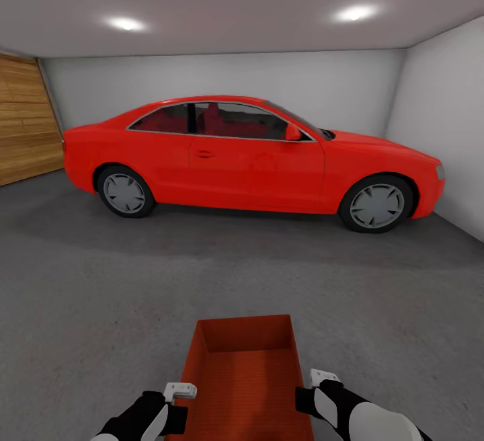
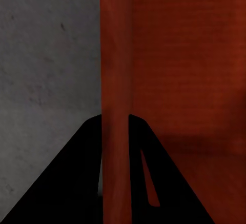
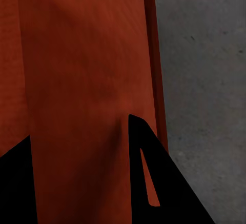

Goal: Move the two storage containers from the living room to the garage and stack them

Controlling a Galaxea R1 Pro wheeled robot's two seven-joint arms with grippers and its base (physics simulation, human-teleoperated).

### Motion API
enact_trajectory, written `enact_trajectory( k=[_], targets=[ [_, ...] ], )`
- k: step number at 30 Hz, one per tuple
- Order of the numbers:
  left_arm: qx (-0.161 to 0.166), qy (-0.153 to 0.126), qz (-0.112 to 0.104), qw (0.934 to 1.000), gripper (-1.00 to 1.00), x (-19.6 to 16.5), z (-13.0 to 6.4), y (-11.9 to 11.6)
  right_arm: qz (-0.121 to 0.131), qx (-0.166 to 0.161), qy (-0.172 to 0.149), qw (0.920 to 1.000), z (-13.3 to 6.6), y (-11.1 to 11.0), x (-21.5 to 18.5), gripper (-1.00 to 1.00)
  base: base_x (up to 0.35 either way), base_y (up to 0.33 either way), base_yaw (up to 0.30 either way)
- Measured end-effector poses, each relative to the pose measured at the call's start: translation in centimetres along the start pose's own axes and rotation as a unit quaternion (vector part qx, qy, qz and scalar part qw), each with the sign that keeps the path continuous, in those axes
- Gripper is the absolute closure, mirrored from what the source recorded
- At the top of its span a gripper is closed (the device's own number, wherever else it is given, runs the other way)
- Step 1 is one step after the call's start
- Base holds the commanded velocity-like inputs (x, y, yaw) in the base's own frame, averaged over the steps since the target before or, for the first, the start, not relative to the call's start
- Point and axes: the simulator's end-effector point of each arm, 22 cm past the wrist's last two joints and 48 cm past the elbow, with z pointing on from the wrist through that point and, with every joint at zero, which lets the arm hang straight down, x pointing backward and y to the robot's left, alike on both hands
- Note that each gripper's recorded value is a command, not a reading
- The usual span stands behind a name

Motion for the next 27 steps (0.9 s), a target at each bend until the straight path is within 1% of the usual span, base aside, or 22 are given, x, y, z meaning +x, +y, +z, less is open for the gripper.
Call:
enact_trajectory(
  k=[17,21,27],
  targets=[
    [0.000,0.000,-0.001,1.0000,1.00,0.03,0.01,-0.02,0.000,0.000,0.000,1.0000,0.00,-0.01,-0.01,1.00,-0.003,0.000,0.000],
    [0.000,0.000,0.000,1.0000,1.00,0.04,0.04,-0.02,0.000,0.000,0.000,1.0000,0.02,-0.01,0.00,1.00,-0.174,0.000,0.000],
    [0.000,0.001,-0.001,1.0000,1.00,0.05,0.06,-0.02,-0.001,0.000,0.001,1.0000,0.04,-0.02,0.01,1.00,-0.284,0.000,0.000]
  ],
)
